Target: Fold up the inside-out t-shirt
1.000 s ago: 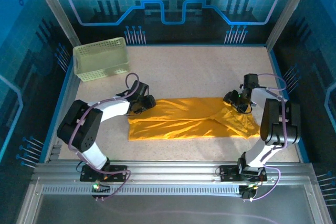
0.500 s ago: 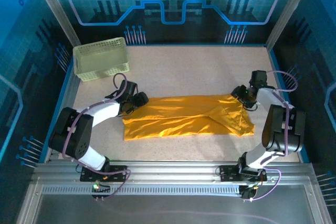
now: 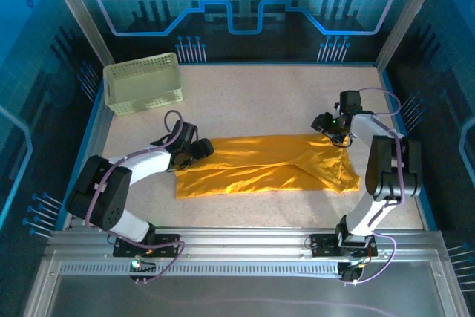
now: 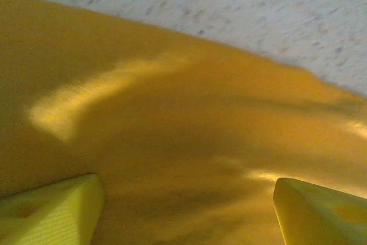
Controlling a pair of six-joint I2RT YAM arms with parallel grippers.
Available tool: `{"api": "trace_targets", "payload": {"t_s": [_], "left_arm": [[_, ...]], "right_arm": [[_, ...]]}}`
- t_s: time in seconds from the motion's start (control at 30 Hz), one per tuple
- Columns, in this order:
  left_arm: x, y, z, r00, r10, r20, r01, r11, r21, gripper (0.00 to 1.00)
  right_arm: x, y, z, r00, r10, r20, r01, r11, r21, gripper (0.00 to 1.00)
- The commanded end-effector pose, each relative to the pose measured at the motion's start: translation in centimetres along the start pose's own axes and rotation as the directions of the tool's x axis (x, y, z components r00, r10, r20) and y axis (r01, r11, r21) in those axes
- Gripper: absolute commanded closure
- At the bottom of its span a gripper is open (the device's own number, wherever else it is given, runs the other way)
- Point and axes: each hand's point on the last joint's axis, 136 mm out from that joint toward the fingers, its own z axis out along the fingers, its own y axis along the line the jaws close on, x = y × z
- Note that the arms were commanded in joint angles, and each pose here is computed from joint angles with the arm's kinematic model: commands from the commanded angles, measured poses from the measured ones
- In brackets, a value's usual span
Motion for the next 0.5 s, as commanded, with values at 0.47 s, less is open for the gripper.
{"api": "trace_targets", "payload": {"t_s": [0.47], "left_arm": [[-1.9, 1.2, -3.9, 0.998, 0.006, 0.058, -0.007, 1.000, 0.028, 0.02]], "right_arm": [[-1.5, -3.9, -7.1, 0.992, 0.051, 0.116, -0.060, 0.995, 0.078, 0.29]]}}
